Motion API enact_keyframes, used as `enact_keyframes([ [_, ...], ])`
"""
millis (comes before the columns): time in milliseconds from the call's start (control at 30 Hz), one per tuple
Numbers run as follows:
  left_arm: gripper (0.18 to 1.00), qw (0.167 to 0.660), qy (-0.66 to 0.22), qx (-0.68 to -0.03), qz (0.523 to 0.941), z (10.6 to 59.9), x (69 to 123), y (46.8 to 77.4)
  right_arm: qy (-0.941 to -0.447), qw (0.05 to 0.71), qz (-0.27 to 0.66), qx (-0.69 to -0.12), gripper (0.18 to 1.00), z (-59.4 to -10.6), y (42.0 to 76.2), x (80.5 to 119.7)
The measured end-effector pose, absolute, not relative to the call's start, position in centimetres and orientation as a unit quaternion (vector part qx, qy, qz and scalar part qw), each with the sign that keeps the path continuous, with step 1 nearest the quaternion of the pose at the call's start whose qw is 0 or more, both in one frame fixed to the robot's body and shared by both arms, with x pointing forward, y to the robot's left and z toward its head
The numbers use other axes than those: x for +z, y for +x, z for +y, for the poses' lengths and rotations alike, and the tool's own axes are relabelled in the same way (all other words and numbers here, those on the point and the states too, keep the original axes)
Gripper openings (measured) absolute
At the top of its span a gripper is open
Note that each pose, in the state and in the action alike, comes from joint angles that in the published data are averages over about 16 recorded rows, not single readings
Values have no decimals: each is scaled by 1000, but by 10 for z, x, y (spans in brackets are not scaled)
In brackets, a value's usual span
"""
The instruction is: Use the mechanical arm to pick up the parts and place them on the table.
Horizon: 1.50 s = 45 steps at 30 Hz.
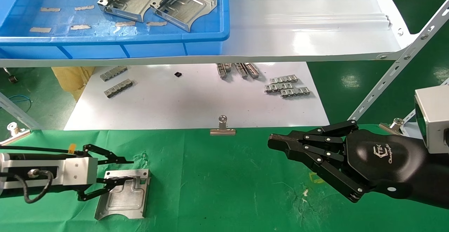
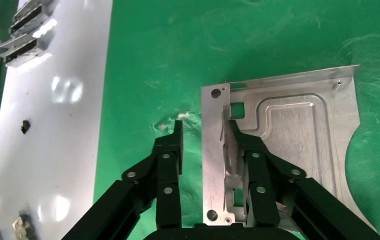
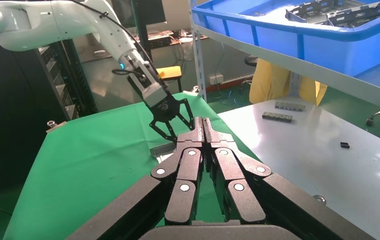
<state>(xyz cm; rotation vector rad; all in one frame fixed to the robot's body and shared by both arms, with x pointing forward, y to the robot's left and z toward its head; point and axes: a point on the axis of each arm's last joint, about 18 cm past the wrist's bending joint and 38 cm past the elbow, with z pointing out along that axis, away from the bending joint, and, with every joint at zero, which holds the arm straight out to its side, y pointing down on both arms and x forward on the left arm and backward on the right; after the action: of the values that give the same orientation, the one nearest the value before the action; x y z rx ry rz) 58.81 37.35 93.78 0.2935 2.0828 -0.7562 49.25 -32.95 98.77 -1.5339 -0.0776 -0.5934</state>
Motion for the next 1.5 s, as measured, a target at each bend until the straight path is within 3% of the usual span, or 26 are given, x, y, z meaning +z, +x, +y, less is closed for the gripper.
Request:
enact_keyframes([
  [500, 634, 398, 117, -396, 819, 355, 966, 556, -683, 680, -35, -264, 194, -330, 492, 988],
  [900, 871, 374, 110, -459, 799, 338, 970, 542, -683, 680, -35, -264, 257, -330, 492, 988],
  [1300, 983, 342, 105, -522, 774, 323, 976, 525, -683, 680, -35, -264, 454, -330, 492, 988],
  [1500, 999, 325, 103, -551, 761, 317, 979, 516, -683, 680, -35, -264, 605, -330, 492, 988],
])
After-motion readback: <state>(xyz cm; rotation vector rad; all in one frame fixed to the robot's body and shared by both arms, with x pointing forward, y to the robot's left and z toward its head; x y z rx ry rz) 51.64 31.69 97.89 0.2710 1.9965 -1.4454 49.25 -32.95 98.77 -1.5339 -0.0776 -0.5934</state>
